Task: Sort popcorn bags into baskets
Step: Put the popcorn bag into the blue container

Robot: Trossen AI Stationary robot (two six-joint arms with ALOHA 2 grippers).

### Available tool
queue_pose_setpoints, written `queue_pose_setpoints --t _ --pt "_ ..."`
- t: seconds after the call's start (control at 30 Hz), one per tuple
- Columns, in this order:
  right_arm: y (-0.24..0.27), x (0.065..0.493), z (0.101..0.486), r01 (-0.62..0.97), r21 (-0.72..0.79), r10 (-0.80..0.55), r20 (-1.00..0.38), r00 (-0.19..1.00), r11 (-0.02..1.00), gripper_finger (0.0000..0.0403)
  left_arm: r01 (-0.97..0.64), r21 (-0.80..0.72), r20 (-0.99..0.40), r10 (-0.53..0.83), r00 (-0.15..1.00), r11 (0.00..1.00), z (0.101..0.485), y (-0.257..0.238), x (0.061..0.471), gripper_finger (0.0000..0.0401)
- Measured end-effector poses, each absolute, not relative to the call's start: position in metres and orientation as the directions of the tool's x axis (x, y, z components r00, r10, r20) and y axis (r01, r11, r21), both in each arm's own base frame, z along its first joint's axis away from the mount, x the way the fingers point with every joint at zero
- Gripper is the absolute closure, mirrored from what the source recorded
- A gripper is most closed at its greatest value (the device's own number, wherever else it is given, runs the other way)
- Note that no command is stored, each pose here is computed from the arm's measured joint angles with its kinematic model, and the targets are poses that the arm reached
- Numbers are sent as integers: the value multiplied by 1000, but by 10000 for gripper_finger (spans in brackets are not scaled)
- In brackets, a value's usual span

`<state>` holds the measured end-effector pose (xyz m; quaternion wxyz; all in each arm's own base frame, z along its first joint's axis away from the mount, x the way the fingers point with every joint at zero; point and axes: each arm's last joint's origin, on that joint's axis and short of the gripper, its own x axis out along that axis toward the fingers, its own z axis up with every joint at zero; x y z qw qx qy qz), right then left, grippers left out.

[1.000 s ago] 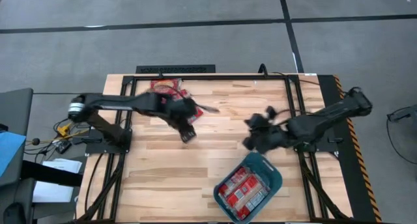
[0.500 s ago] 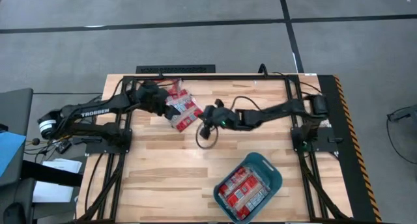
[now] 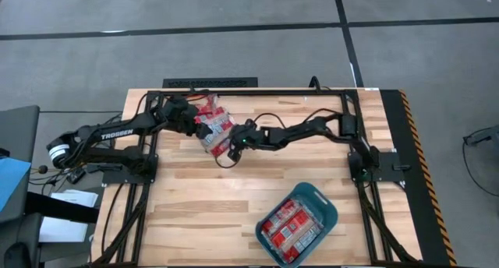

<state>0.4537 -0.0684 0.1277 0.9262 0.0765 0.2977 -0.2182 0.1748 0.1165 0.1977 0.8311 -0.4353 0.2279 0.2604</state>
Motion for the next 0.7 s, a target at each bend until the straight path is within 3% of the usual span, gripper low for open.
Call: queue_pose_setpoints --t 0.17,0.5,0.7 --pt "-58 455 112 429 -29 -342 -653 676 903 387 -666 -570 -635 256 729 481 191 119 177 190" --pt "-19 445 110 381 -124 -340 -742 577 916 372 -682 -556 -701 174 692 475 162 123 193 181" --pt "1 442 107 343 -160 -336 -765 550 926 385 -657 -566 -703 125 700 498 145 124 207 181"
